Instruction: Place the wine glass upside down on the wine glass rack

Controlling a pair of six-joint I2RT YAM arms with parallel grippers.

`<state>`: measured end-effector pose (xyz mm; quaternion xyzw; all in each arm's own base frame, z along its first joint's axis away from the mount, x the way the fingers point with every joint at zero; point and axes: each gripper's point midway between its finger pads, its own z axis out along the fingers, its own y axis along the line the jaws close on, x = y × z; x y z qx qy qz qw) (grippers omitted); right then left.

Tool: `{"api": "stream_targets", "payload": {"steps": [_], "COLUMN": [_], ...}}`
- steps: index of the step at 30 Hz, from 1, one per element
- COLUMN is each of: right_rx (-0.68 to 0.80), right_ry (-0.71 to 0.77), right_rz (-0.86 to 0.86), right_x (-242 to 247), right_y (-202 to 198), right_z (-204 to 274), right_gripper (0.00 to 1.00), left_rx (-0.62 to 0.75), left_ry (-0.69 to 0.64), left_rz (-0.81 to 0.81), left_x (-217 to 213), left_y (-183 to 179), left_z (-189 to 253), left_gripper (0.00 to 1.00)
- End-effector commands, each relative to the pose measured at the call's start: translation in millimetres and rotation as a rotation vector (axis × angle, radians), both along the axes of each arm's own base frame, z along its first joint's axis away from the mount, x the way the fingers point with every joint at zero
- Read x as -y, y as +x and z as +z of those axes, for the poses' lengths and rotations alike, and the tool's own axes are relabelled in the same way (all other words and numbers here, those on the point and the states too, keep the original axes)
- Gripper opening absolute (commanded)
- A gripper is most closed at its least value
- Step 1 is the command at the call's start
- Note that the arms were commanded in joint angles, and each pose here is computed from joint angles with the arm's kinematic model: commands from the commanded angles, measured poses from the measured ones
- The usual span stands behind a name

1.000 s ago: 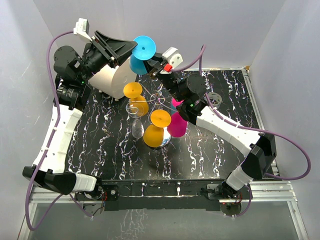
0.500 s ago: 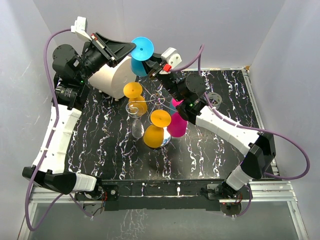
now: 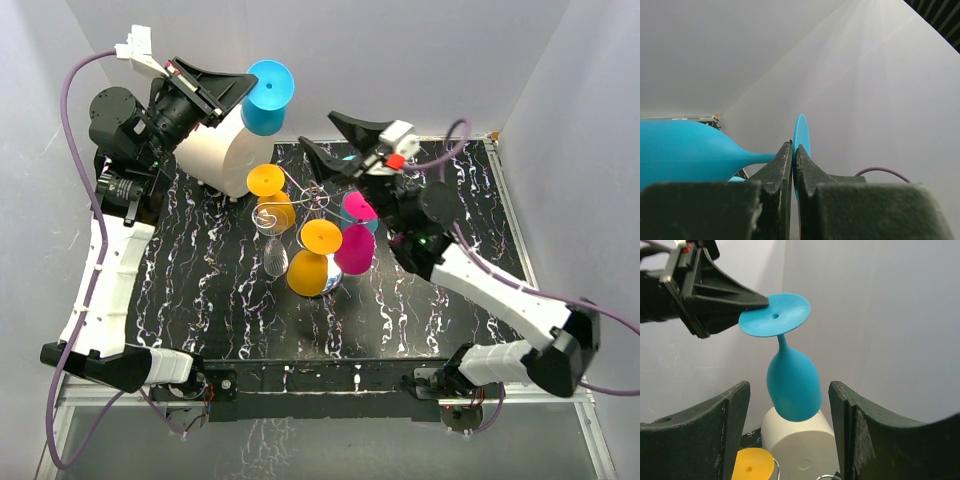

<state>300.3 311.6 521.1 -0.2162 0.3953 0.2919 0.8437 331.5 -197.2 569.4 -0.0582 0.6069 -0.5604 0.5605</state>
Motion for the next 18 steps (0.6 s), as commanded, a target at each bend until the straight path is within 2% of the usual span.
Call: {"api": "stream_targets", "payload": {"steps": [1, 5, 9, 15, 18], "right_rx": [0.004, -0.131, -0.299, -0.448, -0.466], "right_ry": [0.188, 0.246, 0.229, 0.292, 0.317], "right_rz": [0.018, 0.063, 0.12, 0.127, 0.138], "right_x": [53.0, 71.9, 75.0, 96.1, 105.4], "right_y": [-41.1, -55.2, -65.2, -77.2, -86.0], "right_z": [38.0, 32.0, 16.7, -0.4, -2.8], "right_gripper": [0.63, 0.64, 0.61, 0.61, 0.6], "left_rx": [0.047, -0.051, -0.112, -0.187, -0.227], "left_ry": [0.023, 0.054, 0.062, 0.119, 0.142], "left_rz": [-0.003, -0.082, -0.144, -0.063, -0.018], "left_x": [-0.1, 16.4, 28.8, 22.8, 17.1], "left_y": [-5.6, 10.8, 24.2, 45.3, 51.2], "left_z": [12.9, -10.5, -26.6, -60.7, -76.1], "left_gripper": [0.0, 0.0, 0.0, 0.0, 0.0]}}
